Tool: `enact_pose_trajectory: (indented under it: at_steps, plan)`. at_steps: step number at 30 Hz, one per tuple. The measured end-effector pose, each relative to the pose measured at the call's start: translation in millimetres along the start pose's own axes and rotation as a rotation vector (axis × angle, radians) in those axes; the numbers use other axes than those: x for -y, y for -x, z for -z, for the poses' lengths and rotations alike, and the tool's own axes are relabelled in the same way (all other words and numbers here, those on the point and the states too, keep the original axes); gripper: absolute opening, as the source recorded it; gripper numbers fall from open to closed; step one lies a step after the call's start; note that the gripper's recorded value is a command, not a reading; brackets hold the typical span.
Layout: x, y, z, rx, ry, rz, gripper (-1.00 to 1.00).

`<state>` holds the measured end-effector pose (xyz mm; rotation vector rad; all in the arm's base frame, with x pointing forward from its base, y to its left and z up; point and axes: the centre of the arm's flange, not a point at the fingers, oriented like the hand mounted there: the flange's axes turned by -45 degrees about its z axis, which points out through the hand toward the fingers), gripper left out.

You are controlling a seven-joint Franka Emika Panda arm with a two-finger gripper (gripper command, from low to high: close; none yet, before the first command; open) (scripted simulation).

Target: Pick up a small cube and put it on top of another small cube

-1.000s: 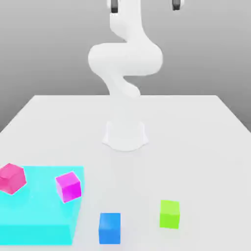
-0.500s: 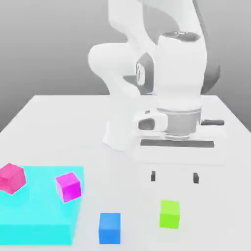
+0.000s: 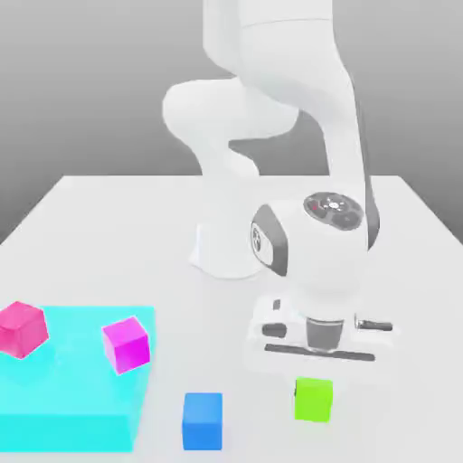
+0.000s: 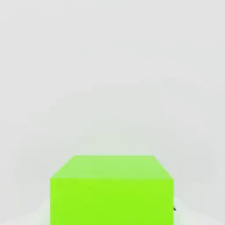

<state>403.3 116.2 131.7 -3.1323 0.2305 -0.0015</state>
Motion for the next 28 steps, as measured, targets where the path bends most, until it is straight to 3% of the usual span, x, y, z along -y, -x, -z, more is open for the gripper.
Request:
enact_pose_trajectory:
  at_steps: [7,16,21,22,28]
  plan:
    - [-10.0,-6.9,62.9,-0.001,0.002,0.006,-1.00]
    - [-135.6,-62.9,107.9,0.001,0.003,0.046,-1.00]
    - [-145.6,-68.4,67.8,0.001,0.000,0.076,-1.00]
    - [-145.8,-67.9,56.5,0.001,0.001,0.076,1.00]
    - [-145.9,-67.5,50.8,0.001,0.001,0.077,1.00]
